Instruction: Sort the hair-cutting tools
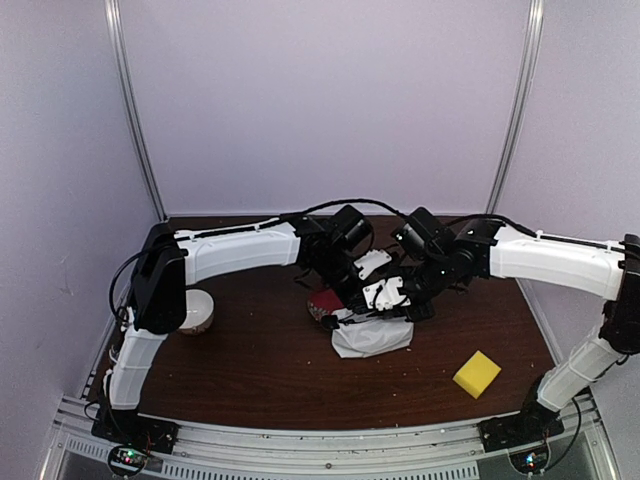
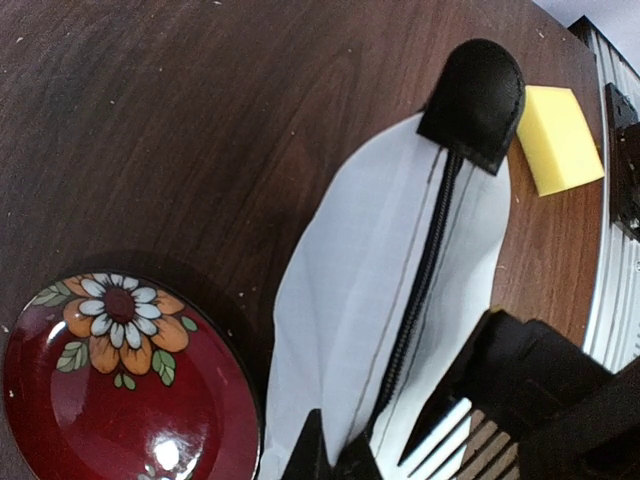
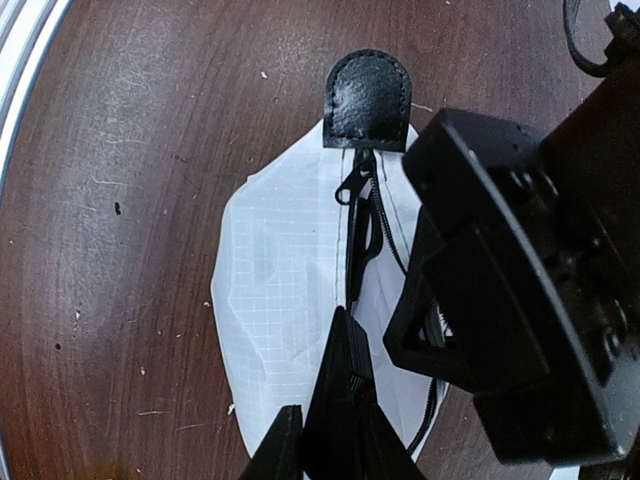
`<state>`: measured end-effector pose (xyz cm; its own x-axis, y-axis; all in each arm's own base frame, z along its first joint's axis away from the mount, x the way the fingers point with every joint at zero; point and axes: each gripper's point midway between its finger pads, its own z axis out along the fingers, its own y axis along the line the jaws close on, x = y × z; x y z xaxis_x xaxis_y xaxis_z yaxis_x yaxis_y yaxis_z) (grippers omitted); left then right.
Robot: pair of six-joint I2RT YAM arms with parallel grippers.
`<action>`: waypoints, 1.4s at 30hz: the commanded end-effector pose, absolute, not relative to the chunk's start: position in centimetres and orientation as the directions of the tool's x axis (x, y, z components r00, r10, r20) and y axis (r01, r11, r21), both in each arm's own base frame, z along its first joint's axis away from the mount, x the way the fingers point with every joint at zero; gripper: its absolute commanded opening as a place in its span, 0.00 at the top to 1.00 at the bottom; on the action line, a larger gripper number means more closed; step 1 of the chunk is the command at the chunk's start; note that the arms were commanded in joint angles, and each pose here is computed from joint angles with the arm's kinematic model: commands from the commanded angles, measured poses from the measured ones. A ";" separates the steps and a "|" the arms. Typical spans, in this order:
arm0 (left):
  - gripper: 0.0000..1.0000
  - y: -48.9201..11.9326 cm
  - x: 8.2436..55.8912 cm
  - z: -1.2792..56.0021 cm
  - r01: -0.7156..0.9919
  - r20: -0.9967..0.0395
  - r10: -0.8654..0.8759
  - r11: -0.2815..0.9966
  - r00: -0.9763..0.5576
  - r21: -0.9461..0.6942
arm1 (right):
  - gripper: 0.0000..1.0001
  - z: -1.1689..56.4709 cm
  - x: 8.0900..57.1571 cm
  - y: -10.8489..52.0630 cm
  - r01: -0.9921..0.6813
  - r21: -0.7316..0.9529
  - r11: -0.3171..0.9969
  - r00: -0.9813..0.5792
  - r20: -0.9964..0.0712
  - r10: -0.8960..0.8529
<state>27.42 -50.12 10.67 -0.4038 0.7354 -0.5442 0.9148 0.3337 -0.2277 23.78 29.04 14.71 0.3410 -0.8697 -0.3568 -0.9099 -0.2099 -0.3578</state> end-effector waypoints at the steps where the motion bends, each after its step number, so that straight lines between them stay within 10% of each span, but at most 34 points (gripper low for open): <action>1: 1.00 -50.9 27.9 12.7 0.917 -0.598 0.696 0.315 -0.398 -0.244 | 0.82 13.8 24.2 28.7 -0.899 -0.369 -0.235 0.358 -0.312 -0.880; 13: 1.00 -51.3 27.7 13.0 0.917 -0.604 0.690 0.299 -0.399 -0.264 | 0.82 12.0 26.0 28.3 -0.885 -0.406 -0.229 0.344 -0.239 -0.908; 17: 1.00 -51.3 27.5 12.9 0.916 -0.601 0.691 0.296 -0.401 -0.271 | 0.64 11.8 26.3 28.1 -0.882 -0.419 -0.216 0.334 -0.232 -0.914; 27: 1.00 -51.0 27.7 13.2 0.916 -0.603 0.690 0.308 -0.400 -0.256 | 0.58 15.6 23.6 25.9 -0.902 -0.407 -0.144 0.282 -0.302 -0.911; 42: 0.55 -50.3 27.4 16.5 0.931 -0.646 0.678 0.329 -0.349 -0.158 | 0.54 11.8 16.3 14.4 -0.983 -0.140 0.119 -0.072 -0.306 -0.949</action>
